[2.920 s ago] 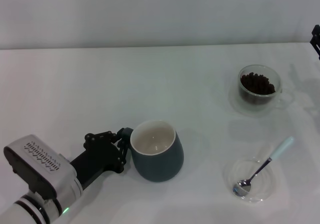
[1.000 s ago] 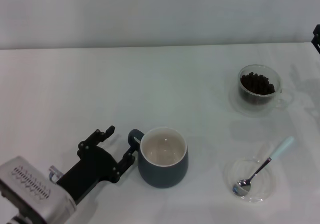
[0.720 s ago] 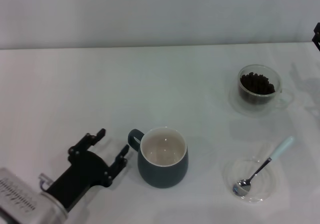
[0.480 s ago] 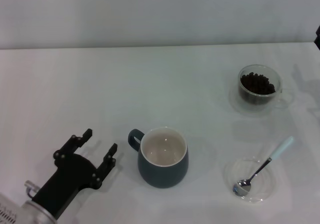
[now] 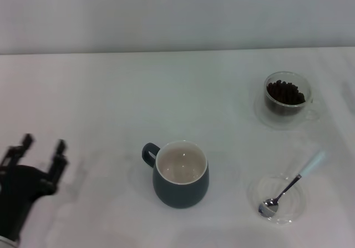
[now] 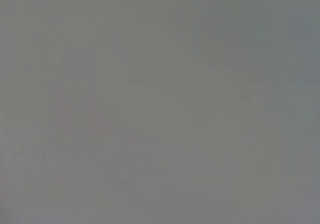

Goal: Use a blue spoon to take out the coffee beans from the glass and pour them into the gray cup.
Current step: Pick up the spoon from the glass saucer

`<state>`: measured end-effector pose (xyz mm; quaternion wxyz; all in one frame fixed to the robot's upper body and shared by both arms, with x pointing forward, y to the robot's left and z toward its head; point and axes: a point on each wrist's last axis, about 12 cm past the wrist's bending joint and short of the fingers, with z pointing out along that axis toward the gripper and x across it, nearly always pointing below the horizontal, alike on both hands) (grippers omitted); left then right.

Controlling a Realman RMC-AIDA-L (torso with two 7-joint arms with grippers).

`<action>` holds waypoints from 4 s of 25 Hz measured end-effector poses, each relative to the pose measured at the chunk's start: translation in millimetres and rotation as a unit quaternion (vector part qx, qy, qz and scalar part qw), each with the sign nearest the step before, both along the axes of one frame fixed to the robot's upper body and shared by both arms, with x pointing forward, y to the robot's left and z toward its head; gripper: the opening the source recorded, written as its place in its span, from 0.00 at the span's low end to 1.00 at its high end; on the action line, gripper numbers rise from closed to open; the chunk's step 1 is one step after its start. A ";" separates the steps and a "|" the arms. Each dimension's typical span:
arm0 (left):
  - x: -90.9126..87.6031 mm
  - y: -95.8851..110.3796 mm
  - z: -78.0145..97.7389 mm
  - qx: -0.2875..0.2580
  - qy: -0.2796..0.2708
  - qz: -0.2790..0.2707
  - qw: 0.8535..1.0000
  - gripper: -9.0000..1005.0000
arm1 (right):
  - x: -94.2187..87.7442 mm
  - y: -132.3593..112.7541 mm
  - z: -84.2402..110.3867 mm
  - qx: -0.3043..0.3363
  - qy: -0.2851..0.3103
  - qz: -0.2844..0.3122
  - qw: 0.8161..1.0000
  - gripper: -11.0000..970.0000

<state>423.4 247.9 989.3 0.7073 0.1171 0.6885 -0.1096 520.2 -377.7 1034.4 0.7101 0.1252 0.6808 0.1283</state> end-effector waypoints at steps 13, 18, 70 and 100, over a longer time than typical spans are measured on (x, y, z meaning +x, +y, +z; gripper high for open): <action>9.2 35.4 1.6 -0.065 0.008 0.110 0.992 0.64 | -50.4 -47.7 -7.2 0.169 0.133 0.115 0.970 0.79; 16.7 37.5 4.7 -0.058 -0.001 0.109 0.992 0.64 | -59.2 -48.4 -4.1 0.183 0.209 0.202 0.939 0.79; 30.6 39.3 10.5 -0.037 -0.016 0.096 0.995 0.64 | -64.1 9.3 -31.9 0.210 0.269 0.268 0.901 0.27; 30.1 40.6 11.2 -0.038 -0.020 0.099 0.994 0.64 | -43.6 10.0 -2.9 0.237 0.179 0.287 0.911 0.16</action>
